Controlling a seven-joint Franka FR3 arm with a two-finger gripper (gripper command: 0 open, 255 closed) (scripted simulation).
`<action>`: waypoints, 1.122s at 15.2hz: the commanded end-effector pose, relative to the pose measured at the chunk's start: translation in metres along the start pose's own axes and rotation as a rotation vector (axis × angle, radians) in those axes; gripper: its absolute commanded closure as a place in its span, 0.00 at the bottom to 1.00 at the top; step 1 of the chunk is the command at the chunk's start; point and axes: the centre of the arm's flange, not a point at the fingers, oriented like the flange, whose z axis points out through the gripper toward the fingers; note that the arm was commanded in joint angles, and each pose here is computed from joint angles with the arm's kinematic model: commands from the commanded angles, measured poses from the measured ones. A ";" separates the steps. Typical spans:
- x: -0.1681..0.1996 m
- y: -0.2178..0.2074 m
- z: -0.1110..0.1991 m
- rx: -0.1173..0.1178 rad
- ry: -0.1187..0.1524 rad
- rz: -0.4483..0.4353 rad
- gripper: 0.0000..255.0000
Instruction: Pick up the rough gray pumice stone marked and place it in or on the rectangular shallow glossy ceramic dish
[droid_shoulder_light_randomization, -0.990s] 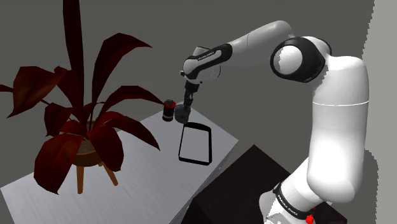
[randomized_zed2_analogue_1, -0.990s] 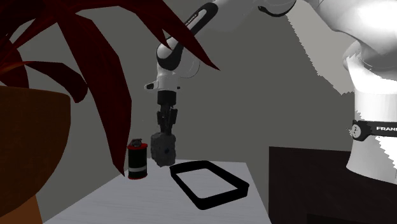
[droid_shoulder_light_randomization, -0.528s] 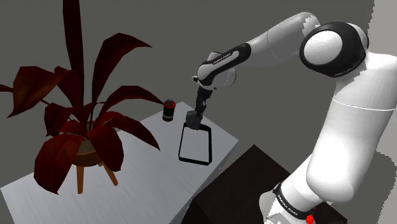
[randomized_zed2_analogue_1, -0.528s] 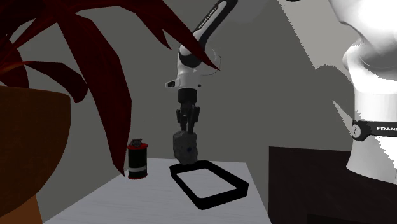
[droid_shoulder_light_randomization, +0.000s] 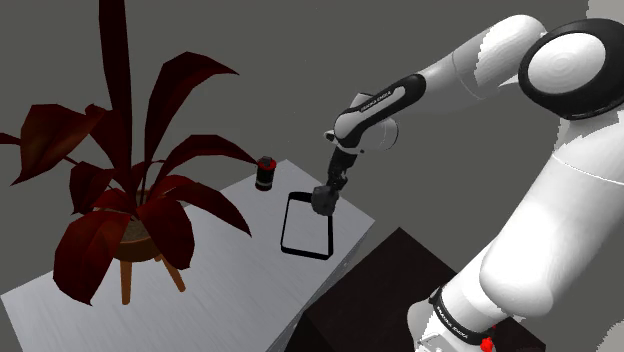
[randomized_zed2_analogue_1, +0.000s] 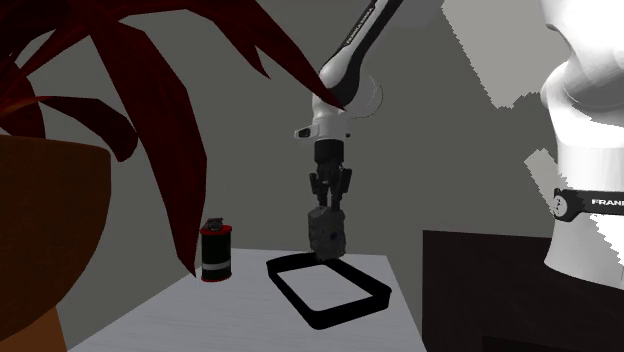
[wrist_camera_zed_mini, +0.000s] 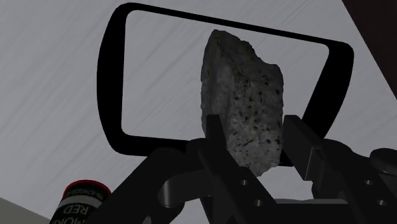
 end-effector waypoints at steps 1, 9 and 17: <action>-0.004 -0.002 0.009 -0.001 0.000 0.000 1.00; -0.008 0.003 0.051 -0.001 0.000 0.000 1.00; -0.010 0.005 0.073 -0.001 0.000 0.000 1.00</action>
